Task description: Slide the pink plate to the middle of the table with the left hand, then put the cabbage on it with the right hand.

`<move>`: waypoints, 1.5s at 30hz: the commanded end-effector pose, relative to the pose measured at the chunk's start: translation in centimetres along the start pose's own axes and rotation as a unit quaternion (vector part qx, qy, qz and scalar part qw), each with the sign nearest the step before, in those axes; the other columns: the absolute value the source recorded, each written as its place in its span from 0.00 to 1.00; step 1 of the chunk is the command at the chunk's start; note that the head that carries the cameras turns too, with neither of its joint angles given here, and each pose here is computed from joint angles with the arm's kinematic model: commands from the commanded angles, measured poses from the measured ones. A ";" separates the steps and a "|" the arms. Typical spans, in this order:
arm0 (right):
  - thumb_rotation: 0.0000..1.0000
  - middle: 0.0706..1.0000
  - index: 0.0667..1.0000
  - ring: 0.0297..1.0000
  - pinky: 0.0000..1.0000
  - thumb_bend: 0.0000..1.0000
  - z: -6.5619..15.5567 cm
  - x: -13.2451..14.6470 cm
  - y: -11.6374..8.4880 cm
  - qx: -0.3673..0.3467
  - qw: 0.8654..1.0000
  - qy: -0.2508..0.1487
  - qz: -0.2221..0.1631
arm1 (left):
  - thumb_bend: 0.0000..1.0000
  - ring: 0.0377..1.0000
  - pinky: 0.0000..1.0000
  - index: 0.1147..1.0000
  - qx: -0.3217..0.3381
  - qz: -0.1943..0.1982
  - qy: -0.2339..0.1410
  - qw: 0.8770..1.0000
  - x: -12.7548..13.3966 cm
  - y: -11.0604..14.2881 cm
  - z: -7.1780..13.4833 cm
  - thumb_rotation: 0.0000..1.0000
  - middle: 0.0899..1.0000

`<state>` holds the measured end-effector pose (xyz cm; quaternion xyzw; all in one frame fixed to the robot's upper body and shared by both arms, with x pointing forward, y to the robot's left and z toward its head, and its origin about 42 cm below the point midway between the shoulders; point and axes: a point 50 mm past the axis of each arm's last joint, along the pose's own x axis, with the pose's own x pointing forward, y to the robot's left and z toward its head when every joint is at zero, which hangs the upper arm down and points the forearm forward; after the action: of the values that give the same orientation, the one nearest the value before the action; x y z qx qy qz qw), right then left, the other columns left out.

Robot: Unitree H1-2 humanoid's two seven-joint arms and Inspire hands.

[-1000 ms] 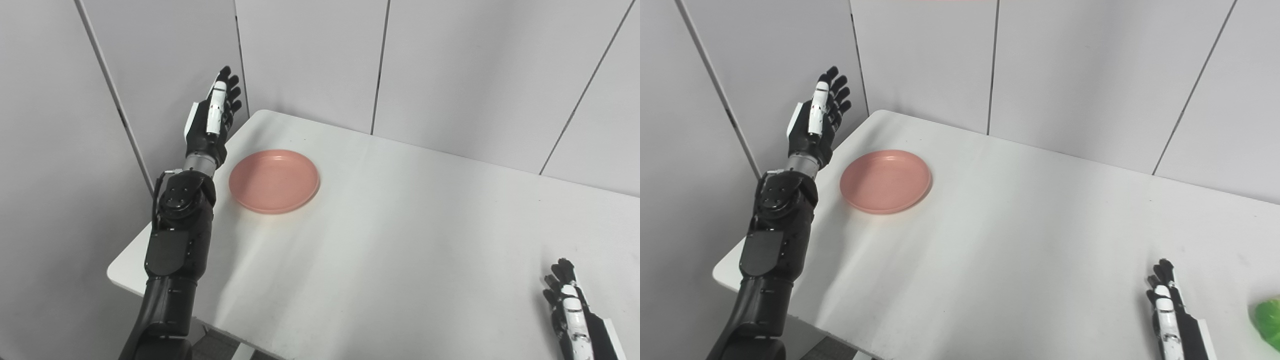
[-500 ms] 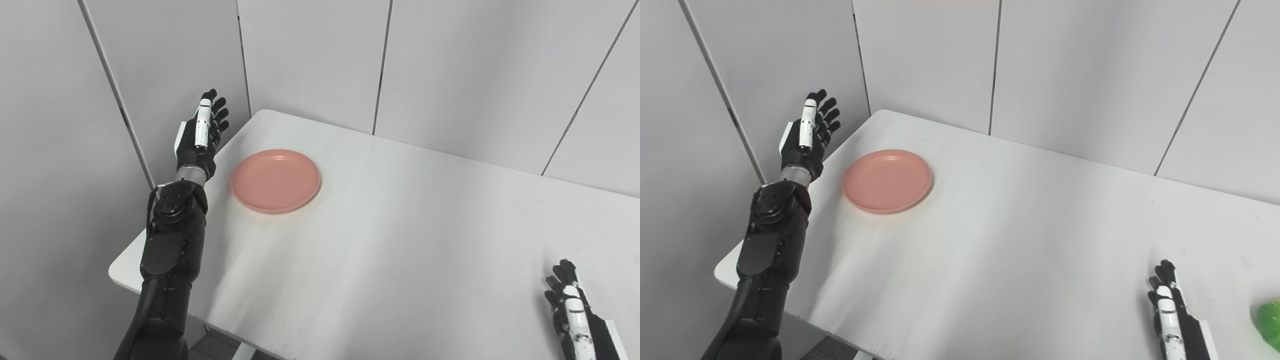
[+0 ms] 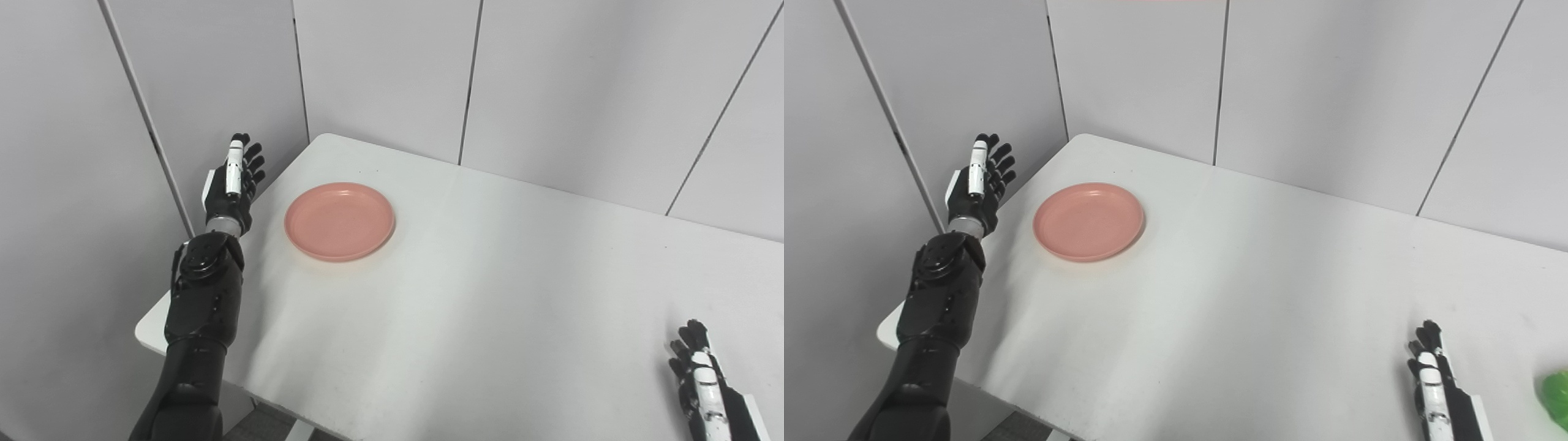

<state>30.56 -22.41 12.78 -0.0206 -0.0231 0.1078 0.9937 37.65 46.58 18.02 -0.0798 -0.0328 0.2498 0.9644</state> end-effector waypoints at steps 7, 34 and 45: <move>1.00 1.00 1.00 1.00 1.00 0.06 0.8 0.3 0.2 0.004 1.000 -0.009 0.005 | 0.44 0.93 0.94 0.91 0.008 0.007 -0.037 0.999 1.5 0.2 1.7 1.00 0.91; 1.00 1.00 1.00 1.00 1.00 0.05 1.1 0.1 0.7 -0.004 1.000 -0.015 0.007 | 0.43 0.93 0.95 0.90 0.000 -0.023 0.050 0.998 0.6 -0.4 -3.3 1.00 0.92; 1.00 1.00 1.00 1.00 1.00 0.07 1.3 0.1 0.8 -0.007 1.000 -0.010 0.006 | 0.43 0.94 0.95 0.91 0.008 -0.059 0.075 0.995 -0.6 -1.8 -5.2 1.00 0.93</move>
<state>30.05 -22.02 12.95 -0.0287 -0.0200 0.1084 0.9935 37.89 45.46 13.55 -0.0845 0.0236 0.2201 0.9715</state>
